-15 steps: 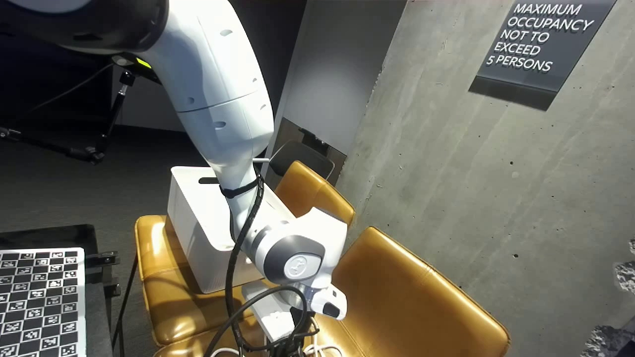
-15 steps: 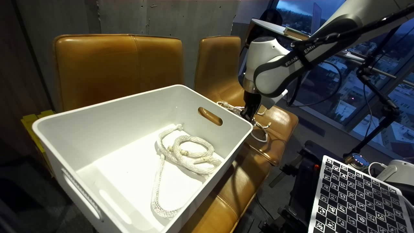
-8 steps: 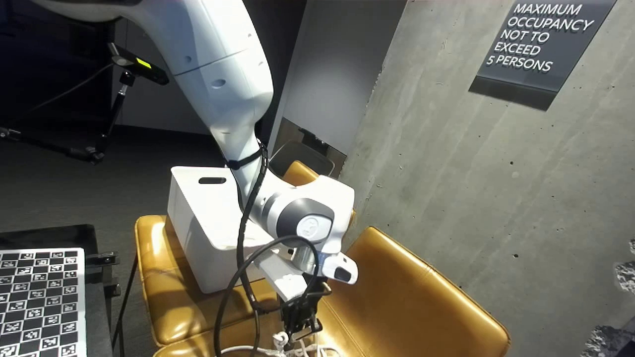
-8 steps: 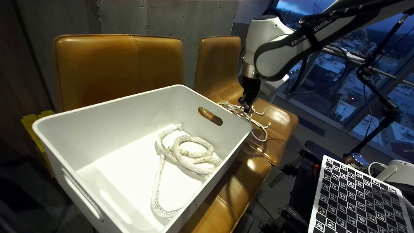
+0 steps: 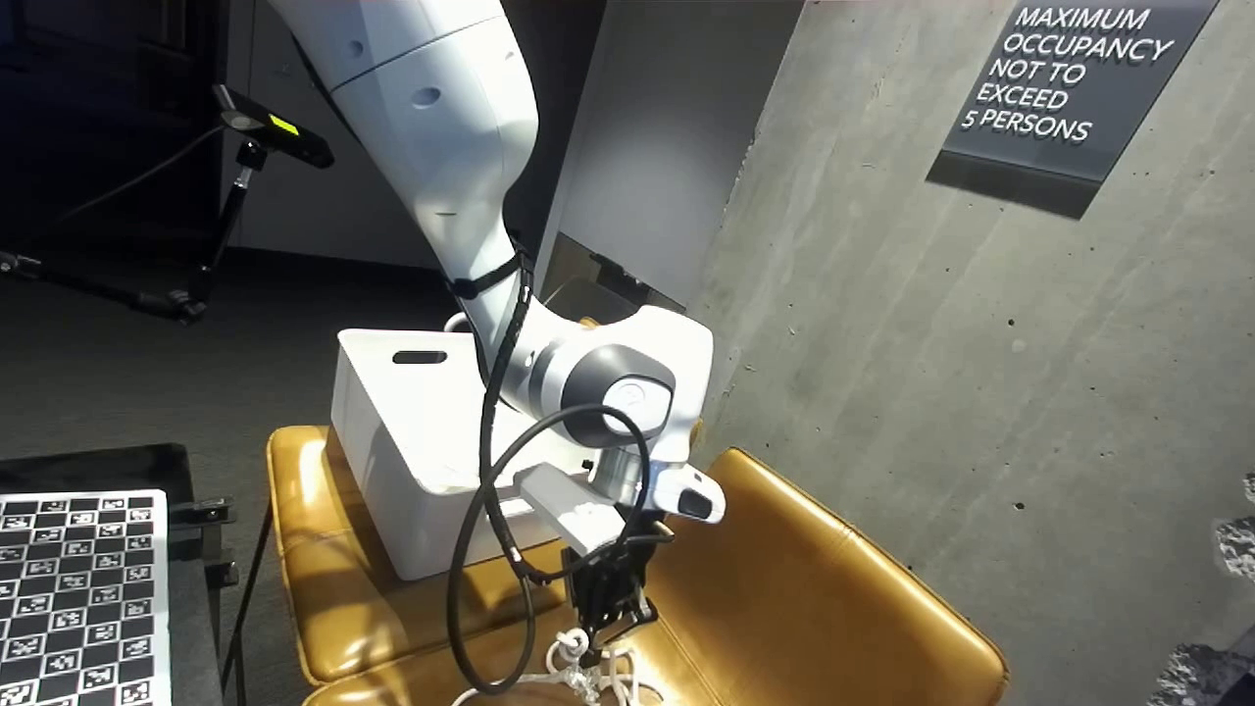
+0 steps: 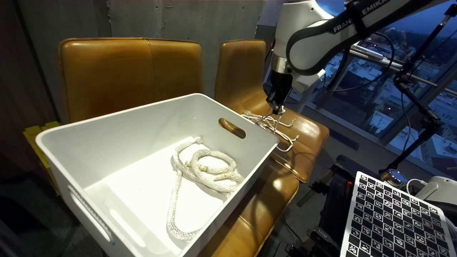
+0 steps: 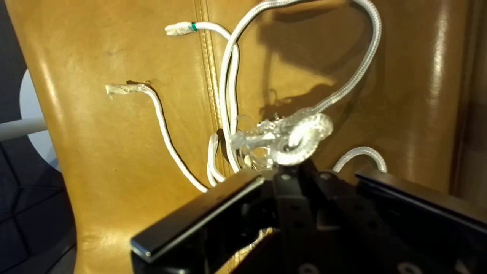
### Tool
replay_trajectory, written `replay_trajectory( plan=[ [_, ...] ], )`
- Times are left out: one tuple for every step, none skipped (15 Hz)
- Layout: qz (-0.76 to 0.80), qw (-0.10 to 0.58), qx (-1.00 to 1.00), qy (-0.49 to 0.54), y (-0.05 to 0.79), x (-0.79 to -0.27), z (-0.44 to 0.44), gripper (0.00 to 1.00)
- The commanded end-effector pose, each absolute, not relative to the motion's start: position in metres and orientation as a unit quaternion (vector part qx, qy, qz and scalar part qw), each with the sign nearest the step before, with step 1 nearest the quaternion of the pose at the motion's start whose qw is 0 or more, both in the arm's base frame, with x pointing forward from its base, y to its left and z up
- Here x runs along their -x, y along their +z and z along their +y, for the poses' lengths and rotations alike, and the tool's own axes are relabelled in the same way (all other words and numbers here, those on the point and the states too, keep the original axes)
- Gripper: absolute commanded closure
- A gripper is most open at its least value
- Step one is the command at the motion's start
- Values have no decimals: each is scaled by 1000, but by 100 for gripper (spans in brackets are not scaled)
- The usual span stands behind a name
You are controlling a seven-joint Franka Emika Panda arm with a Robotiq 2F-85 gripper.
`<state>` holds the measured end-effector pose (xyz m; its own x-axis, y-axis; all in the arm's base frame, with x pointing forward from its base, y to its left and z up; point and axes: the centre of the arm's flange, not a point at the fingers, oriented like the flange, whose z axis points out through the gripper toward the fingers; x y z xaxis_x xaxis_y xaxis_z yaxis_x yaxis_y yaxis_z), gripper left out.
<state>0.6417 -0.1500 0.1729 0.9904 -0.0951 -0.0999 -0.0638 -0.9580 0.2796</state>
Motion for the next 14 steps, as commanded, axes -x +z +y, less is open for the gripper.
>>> replay_trajectory(
  plan=[
    [-42,152,-986,-60,182,-629,-148,100],
    [-41,152,-986,-59,181,-628,-149,99],
    [-42,152,-986,-61,180,-627,-150,99],
    [-43,152,-985,-63,180,-626,-151,99],
    [-43,152,-985,-64,179,-626,-151,99],
    [-43,152,-985,-66,179,-625,-152,99],
    [-44,153,-985,-67,178,-625,-153,96],
    [-44,153,-985,-67,177,-624,-154,90],
    [-44,153,-985,-68,176,-624,-155,90],
    [-44,154,-985,-69,175,-623,-156,90],
    [-43,155,-985,-70,173,-622,-156,93],
    [-43,155,-984,-72,171,-621,-156,76],
    [-41,155,-984,-72,169,-619,-157,98],
    [-41,156,-984,-75,168,-618,-157,99]
  ],
)
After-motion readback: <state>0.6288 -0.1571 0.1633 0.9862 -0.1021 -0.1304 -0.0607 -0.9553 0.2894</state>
